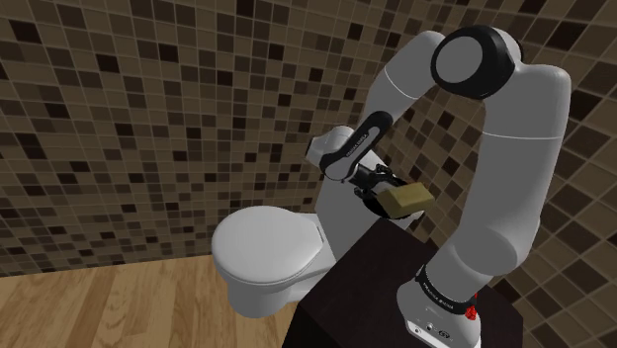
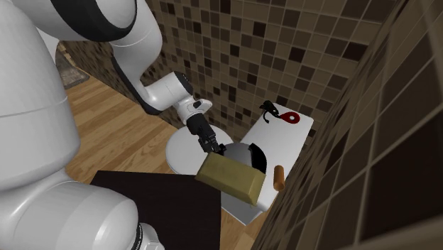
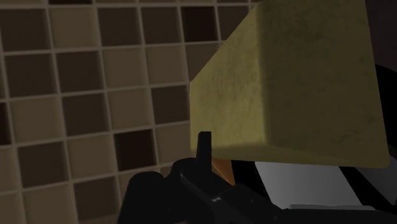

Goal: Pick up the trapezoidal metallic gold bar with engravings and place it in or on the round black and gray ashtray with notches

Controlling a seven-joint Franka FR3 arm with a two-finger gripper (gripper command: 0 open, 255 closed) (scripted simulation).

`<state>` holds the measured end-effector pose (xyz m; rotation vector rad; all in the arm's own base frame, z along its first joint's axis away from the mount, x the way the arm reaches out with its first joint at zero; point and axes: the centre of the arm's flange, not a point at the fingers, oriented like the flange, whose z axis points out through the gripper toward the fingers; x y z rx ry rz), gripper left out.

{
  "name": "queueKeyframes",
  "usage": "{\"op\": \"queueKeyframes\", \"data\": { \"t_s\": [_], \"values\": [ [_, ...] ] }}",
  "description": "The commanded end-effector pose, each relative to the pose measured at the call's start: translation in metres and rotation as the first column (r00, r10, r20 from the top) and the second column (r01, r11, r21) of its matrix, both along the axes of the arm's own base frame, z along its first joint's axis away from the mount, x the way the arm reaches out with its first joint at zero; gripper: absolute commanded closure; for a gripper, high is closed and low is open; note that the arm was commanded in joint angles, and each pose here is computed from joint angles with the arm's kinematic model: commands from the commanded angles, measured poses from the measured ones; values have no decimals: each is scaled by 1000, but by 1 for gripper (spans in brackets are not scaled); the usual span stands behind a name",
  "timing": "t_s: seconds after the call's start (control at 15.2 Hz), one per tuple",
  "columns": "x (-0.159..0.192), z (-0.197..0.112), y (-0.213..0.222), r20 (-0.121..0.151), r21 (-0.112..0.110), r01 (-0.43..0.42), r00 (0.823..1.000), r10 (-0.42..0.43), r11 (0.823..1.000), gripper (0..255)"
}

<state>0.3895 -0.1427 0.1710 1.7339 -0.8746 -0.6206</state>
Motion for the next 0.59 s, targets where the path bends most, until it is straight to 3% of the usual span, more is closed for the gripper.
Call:
{"op": "queueKeyframes", "data": {
  "t_s": [0.0, 0.53],
  "values": [
    [17, 7, 15, 3, 5, -2, 1000, 2, 1000, 0],
    [25, 10, 21, 3, 5, -2, 1000, 2, 1000, 0]
  ]
}}
